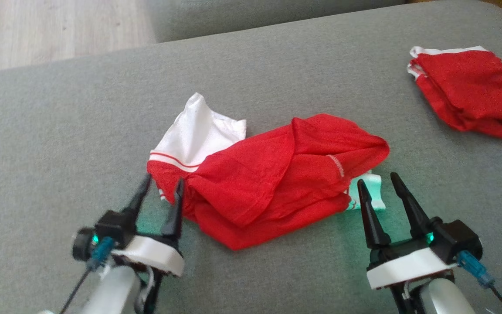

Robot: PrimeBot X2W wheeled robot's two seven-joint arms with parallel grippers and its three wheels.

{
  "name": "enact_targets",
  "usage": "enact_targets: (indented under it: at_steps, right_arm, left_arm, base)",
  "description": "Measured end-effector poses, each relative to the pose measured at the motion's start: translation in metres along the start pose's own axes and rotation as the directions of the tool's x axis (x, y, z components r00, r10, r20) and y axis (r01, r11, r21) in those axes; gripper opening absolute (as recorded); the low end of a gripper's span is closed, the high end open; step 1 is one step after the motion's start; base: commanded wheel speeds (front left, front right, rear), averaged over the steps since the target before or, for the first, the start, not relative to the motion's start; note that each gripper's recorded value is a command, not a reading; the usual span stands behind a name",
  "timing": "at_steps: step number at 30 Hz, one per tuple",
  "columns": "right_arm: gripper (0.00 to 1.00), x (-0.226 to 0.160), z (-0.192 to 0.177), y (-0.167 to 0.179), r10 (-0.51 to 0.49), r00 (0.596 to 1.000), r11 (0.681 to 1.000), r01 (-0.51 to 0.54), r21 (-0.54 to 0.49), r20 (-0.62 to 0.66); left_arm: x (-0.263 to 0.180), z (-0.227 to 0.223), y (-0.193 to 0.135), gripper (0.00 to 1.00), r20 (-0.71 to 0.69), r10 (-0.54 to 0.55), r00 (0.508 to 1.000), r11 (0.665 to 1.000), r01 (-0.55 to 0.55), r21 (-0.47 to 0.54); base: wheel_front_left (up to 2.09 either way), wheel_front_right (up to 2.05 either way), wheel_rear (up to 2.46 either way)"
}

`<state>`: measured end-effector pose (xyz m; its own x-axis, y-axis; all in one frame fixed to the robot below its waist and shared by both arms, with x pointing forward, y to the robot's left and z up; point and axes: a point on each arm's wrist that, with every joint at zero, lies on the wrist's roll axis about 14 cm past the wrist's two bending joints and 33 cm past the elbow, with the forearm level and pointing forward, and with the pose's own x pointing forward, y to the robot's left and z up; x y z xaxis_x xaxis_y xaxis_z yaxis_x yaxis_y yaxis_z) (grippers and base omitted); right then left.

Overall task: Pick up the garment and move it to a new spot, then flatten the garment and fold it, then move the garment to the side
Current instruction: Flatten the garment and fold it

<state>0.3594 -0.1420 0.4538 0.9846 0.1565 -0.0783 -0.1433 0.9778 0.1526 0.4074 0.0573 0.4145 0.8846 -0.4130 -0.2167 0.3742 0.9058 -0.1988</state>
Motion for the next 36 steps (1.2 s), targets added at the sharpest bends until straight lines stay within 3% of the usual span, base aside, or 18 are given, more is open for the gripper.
enact_targets:
  at_steps: [7,12,17,20,25,36]
  right_arm:
    - [1.0,0.013,-0.003,0.005,0.024,1.0,1.0,-0.024,0.001,-0.009]
    - [1.0,0.023,-0.006,0.006,0.033,0.999,0.999,-0.033,-0.001,-0.017]
    - [1.0,0.031,-0.009,-0.002,0.017,1.0,1.0,-0.017,-0.006,-0.026]
    - [1.0,0.033,-0.013,-0.008,0.0,0.999,1.0,0.0,-0.006,-0.039]
    - [1.0,0.035,-0.018,-0.023,-0.041,0.998,0.999,0.041,-0.004,-0.056]
    - [1.0,0.031,-0.022,-0.045,-0.109,0.991,0.994,0.109,-0.006,-0.073]
  left_arm:
    - [0.007,0.047,0.033,1.0,0.102,0.016,0.995,0.991,-0.03,0.129]
    - [0.049,0.093,0.041,1.0,0.028,-0.085,0.996,0.938,0.07,0.34]
    - [0.088,0.099,0.035,1.0,-0.153,-0.122,0.981,0.875,0.179,0.45]
    - [0.099,0.076,0.028,1.0,-0.298,-0.154,0.942,0.847,0.282,0.451]
    - [0.117,0.048,0.045,1.0,-0.465,-0.118,0.878,0.831,0.344,0.437]
    - [0.135,-0.005,0.05,1.0,-0.623,-0.12,0.773,0.827,0.425,0.368]
  base:
    - [0.0,0.0,0.0]
    - [0.0,0.0,0.0]
    - [0.0,0.0,0.0]
    - [0.0,0.0,0.0]
    - [0.0,0.0,0.0]
    - [0.0,0.0,0.0]
